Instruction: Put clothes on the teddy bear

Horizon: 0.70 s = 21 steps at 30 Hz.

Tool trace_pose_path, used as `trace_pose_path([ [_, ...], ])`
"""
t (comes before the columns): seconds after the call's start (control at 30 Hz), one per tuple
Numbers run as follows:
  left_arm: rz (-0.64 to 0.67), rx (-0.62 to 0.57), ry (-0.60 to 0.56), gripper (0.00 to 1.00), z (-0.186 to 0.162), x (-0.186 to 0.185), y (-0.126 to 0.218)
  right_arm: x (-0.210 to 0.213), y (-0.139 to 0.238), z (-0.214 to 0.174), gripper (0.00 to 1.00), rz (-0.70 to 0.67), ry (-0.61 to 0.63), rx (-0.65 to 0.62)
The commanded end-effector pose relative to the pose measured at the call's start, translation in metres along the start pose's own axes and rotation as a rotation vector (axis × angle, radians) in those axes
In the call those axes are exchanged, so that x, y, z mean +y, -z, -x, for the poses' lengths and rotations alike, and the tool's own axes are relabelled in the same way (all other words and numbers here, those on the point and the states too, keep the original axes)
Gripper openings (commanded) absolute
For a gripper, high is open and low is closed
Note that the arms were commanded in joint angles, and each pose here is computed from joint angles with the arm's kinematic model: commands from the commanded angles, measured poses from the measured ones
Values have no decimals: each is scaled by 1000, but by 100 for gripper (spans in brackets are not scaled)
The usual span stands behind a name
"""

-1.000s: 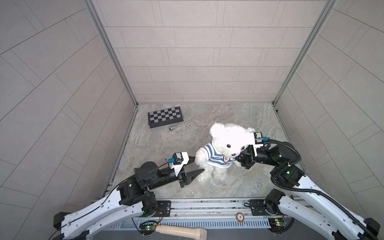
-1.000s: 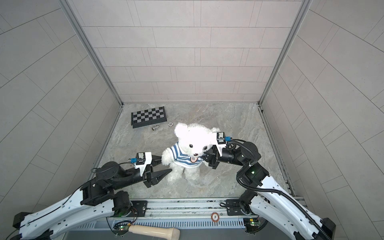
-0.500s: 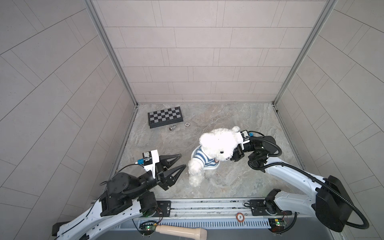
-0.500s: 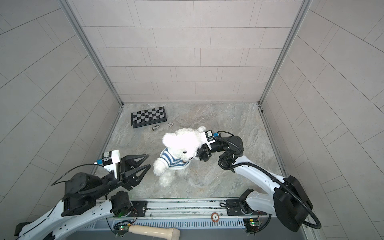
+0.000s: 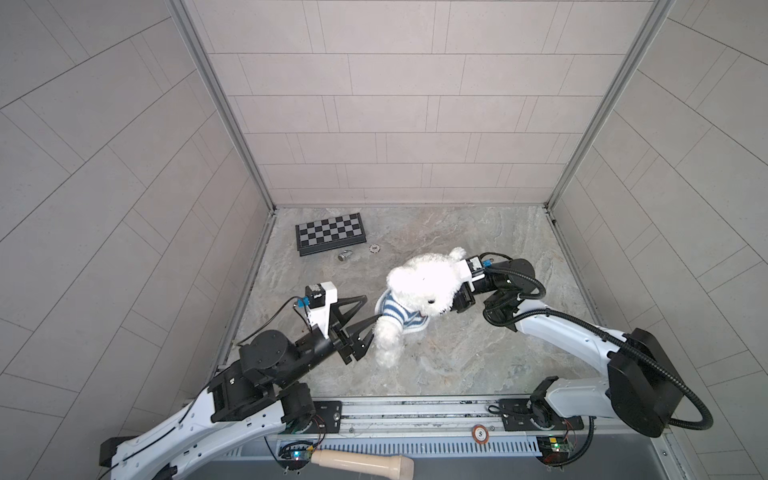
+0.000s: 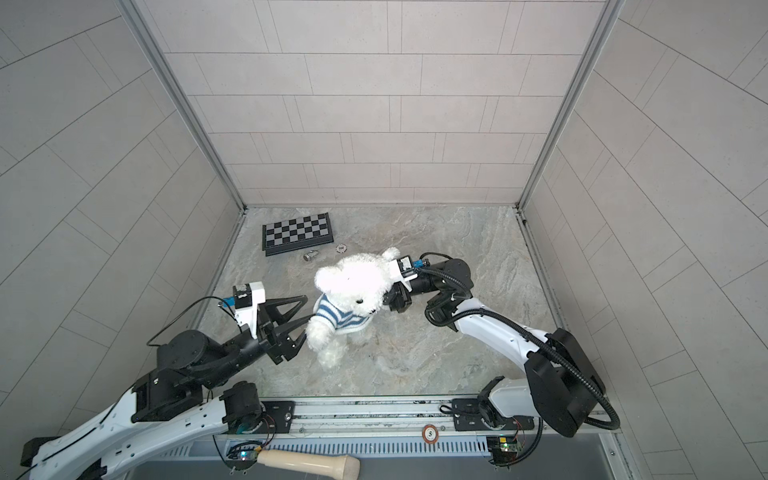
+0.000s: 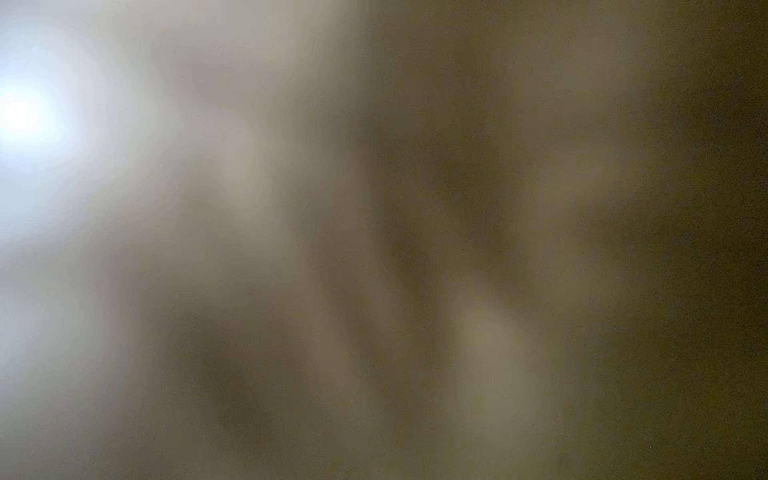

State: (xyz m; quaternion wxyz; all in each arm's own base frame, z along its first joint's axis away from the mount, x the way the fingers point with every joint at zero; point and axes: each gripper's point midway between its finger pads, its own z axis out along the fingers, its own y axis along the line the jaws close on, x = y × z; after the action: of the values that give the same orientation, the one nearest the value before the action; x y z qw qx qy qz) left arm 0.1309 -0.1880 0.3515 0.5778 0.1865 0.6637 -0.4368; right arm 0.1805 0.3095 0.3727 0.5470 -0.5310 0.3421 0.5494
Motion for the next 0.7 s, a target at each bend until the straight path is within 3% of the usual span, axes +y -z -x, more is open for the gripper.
trace_pose_path([
  [0.0,83,-11,-93,77,10,13,15,-29,10,-26,0,-205,-23,122],
  [0.07,108,-9,-149,81,15,17,20,-34,18,-40,0,-289,-53,195],
  [0.13,86,-7,-202,82,20,12,23,-24,21,-49,0,-290,-75,234],
  [0.3,-137,67,-311,89,25,-35,13,14,16,-58,0,-193,-112,282],
  [0.67,-162,44,-270,89,29,-43,-5,61,9,-55,0,-80,-122,248],
])
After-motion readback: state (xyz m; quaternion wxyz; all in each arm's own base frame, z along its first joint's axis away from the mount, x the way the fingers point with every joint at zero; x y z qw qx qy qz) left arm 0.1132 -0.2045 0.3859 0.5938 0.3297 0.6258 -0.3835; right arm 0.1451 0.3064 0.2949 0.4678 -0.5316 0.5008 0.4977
